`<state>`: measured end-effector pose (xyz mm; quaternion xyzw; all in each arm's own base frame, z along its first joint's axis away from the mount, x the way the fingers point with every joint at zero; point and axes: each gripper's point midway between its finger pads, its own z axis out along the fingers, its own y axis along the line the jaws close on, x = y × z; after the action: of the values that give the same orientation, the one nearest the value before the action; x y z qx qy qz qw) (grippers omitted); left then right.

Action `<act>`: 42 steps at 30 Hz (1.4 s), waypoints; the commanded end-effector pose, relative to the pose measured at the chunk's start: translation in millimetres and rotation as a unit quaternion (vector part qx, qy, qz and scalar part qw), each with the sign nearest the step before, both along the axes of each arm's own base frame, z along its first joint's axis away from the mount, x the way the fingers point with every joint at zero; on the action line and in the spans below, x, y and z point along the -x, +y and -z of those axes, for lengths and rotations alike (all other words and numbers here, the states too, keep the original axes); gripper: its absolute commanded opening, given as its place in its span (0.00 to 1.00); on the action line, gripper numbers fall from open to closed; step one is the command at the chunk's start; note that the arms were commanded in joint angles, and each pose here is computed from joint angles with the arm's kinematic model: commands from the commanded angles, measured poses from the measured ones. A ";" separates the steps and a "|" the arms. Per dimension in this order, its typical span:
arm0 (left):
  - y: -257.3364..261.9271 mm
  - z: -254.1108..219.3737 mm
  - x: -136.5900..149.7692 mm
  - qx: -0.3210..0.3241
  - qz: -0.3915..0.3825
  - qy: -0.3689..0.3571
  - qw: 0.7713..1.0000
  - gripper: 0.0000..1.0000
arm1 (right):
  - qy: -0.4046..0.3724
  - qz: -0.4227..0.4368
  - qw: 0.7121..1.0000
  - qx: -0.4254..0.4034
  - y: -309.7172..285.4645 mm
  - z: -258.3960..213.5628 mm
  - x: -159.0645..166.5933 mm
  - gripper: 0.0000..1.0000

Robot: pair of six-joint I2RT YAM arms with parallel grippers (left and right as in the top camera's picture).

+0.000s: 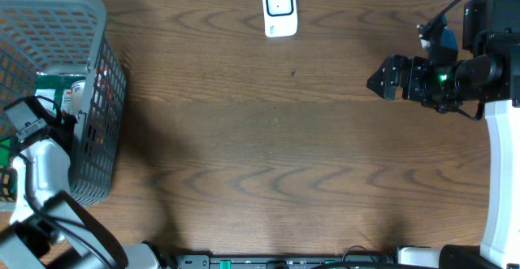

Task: Scan the item barcode
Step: 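Reach the left gripper into the basket and grasp the orange Kleenex pack, then lift the Kleenex pack out and carry it toward the table center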

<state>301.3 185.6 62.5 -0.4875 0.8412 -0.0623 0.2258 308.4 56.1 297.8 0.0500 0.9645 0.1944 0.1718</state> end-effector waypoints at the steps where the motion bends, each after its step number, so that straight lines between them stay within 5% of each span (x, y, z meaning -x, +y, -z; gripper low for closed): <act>1: 2.7 -36.6 -6.1 -0.034 0.004 -0.047 0.998 0.07 | -0.006 -0.002 1.000 -0.006 5.2 -5.7 -0.5 0.99; 13: 5.3 -182.5 8.6 -0.171 -0.016 -0.191 0.966 0.08 | -0.006 -0.002 1.000 -0.006 5.1 -5.7 -0.5 0.99; 26: -47.9 -324.9 14.0 -0.227 0.114 -0.198 0.947 0.07 | -0.006 -0.002 1.000 -0.006 5.1 -5.7 -0.5 0.99; 34: -161.5 -293.9 -15.0 -0.174 0.319 -0.159 0.918 0.08 | -0.006 -0.002 1.000 -0.006 5.1 -5.7 -0.5 0.99; 42: -267.0 -192.5 -38.7 -0.147 0.443 -0.001 0.884 0.08 | -0.006 -0.002 1.000 -0.006 5.2 -5.7 -0.5 0.99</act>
<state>334.4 -64.1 291.1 -0.0300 0.9536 -0.0738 0.2902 308.5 56.1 298.0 0.0515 0.9644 0.1947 0.1717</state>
